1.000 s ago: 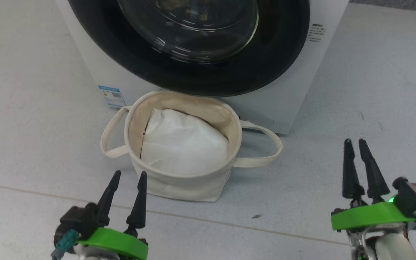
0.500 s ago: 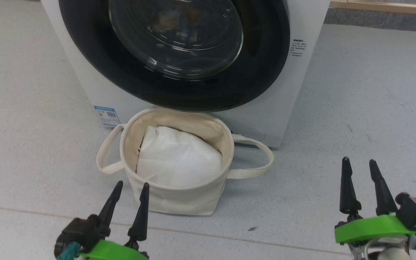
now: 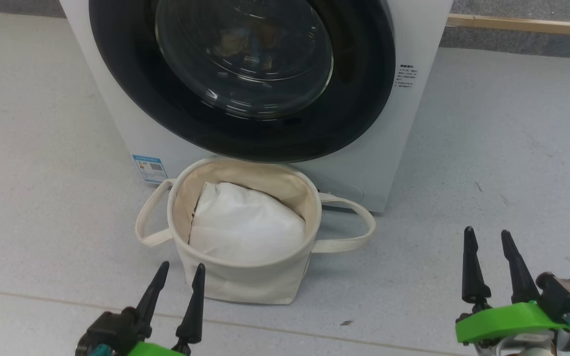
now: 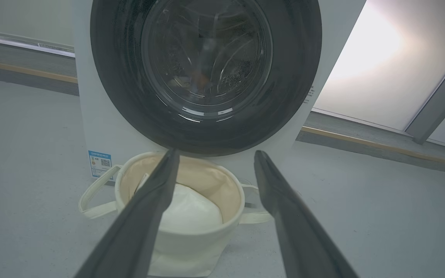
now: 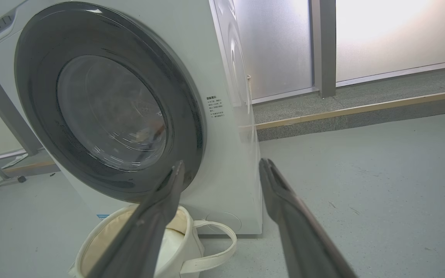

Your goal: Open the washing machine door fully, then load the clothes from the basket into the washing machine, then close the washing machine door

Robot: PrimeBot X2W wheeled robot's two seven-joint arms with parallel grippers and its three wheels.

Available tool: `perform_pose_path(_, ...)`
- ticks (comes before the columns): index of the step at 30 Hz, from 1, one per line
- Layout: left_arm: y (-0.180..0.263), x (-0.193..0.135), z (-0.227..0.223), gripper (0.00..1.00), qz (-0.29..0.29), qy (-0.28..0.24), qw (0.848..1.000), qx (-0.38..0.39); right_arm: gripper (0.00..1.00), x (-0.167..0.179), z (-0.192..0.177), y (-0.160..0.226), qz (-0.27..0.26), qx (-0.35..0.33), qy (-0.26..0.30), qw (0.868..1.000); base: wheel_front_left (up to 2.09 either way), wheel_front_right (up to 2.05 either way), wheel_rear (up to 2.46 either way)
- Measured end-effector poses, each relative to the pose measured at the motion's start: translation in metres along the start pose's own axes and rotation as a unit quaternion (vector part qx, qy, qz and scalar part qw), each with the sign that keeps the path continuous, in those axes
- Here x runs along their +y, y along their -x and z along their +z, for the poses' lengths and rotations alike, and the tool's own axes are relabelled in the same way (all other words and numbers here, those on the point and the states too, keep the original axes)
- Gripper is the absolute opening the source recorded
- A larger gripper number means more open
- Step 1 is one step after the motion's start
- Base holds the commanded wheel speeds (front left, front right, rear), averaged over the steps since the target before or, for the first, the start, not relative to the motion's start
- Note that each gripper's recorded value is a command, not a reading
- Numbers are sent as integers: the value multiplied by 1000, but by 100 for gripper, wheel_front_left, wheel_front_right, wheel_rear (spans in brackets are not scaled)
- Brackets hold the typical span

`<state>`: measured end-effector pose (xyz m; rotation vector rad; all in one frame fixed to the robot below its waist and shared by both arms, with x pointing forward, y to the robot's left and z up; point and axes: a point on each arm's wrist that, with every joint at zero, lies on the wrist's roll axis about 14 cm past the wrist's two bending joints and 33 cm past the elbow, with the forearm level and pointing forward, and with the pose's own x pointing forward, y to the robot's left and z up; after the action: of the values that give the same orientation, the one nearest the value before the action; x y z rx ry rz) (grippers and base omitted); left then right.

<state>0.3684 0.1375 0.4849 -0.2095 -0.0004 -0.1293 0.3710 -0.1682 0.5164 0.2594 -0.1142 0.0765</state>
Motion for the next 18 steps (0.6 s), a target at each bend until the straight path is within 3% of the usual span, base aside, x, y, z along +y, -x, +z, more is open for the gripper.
perform_pose_path(18,0,-4,3,100,-9,-9,1000,-4,100,-2,0,2,-3,1,6,1000,0,0,0)
